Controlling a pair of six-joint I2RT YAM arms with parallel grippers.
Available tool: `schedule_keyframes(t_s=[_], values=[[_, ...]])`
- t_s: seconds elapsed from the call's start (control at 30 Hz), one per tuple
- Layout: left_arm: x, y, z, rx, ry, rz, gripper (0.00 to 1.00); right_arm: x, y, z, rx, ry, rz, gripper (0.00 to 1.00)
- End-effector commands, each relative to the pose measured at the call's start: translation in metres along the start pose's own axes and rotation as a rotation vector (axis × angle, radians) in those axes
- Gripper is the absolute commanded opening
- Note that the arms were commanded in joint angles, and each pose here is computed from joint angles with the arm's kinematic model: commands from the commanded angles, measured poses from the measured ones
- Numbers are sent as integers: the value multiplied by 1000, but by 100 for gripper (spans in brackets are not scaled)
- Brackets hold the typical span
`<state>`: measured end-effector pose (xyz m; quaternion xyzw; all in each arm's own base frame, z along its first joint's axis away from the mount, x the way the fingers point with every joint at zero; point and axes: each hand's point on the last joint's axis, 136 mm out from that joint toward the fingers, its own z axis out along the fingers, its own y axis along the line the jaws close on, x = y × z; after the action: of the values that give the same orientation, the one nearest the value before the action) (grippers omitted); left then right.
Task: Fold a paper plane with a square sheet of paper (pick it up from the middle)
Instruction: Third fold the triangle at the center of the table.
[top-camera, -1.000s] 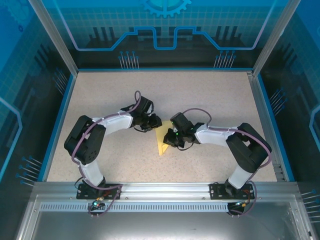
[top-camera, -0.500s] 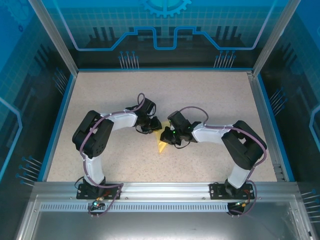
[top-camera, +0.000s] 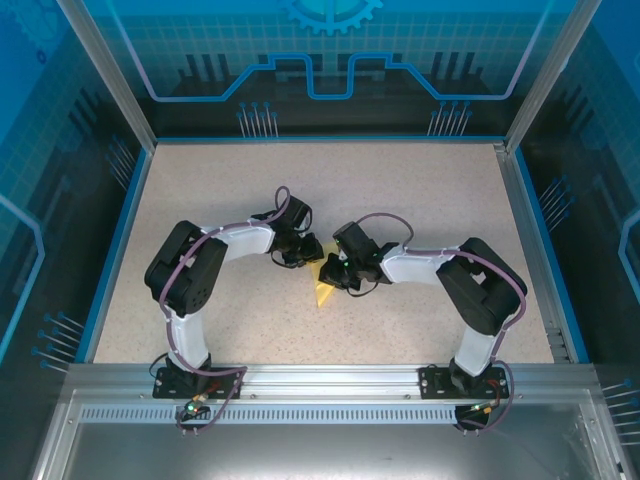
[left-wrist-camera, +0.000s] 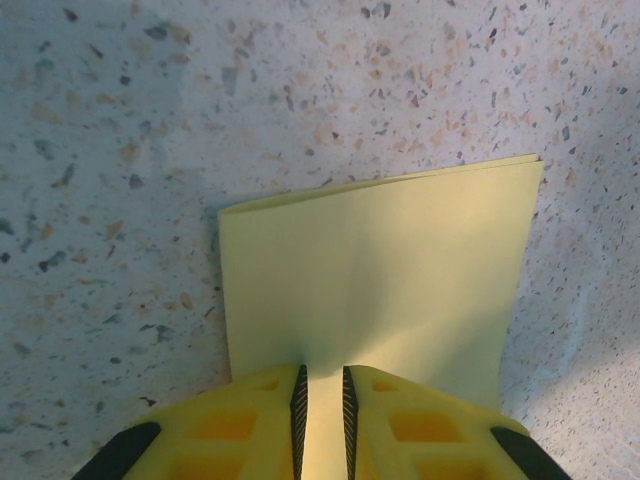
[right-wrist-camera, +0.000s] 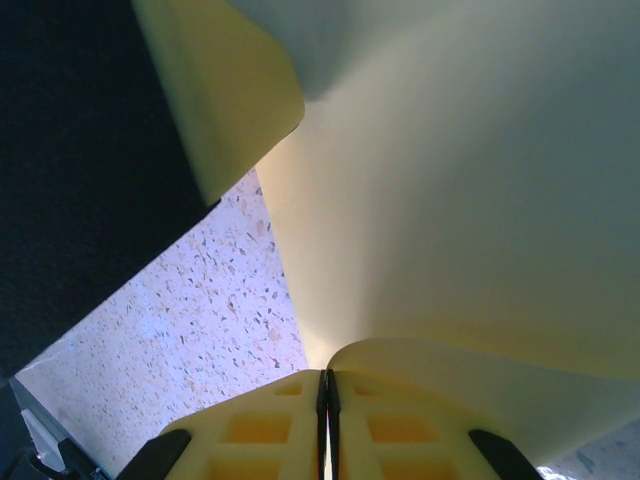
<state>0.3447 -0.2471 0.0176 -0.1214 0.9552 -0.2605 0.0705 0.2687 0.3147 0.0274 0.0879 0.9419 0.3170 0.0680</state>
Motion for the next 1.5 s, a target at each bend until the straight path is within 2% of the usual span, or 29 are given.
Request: schedule_keyframes(t_s=[0.0, 1.47], values=[[3, 5, 2, -20, 19, 10, 22, -3, 7, 7, -4, -8, -33, 11], [5, 0, 0, -7, 26, 20, 23, 2, 0, 12, 32, 36, -92, 12]])
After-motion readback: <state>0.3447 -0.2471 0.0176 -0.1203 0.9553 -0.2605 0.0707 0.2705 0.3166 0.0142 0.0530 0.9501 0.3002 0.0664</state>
